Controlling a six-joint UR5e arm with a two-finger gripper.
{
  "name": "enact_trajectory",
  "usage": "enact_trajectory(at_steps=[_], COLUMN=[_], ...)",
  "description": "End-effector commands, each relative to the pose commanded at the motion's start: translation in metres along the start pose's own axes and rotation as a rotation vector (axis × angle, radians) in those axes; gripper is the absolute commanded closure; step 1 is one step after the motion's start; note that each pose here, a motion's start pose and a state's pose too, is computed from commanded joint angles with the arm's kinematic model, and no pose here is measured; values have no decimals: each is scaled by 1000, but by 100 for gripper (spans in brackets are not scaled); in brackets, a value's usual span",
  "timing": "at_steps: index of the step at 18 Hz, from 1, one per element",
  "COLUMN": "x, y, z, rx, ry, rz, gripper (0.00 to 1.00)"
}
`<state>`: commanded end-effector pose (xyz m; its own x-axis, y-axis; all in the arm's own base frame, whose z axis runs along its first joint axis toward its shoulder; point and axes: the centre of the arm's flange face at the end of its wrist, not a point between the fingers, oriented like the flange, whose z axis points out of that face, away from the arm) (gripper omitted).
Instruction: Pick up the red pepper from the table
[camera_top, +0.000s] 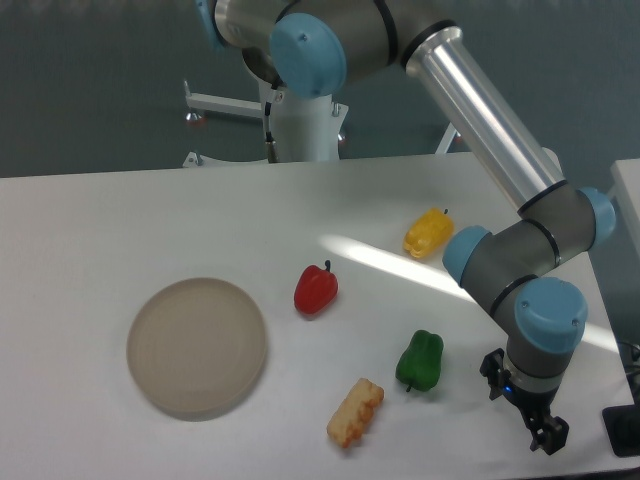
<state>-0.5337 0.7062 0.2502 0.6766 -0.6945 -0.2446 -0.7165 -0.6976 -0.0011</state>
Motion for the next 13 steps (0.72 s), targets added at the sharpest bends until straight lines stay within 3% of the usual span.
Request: enact_trajectory(at_steps=[6, 10, 13], x=[1, 17, 37], y=[-4, -8, -10], z=[-12, -54, -82], rx=[-3, 0, 18], ry=[-6, 20, 59], rz=[-28, -141, -155], gripper=[0, 0, 0])
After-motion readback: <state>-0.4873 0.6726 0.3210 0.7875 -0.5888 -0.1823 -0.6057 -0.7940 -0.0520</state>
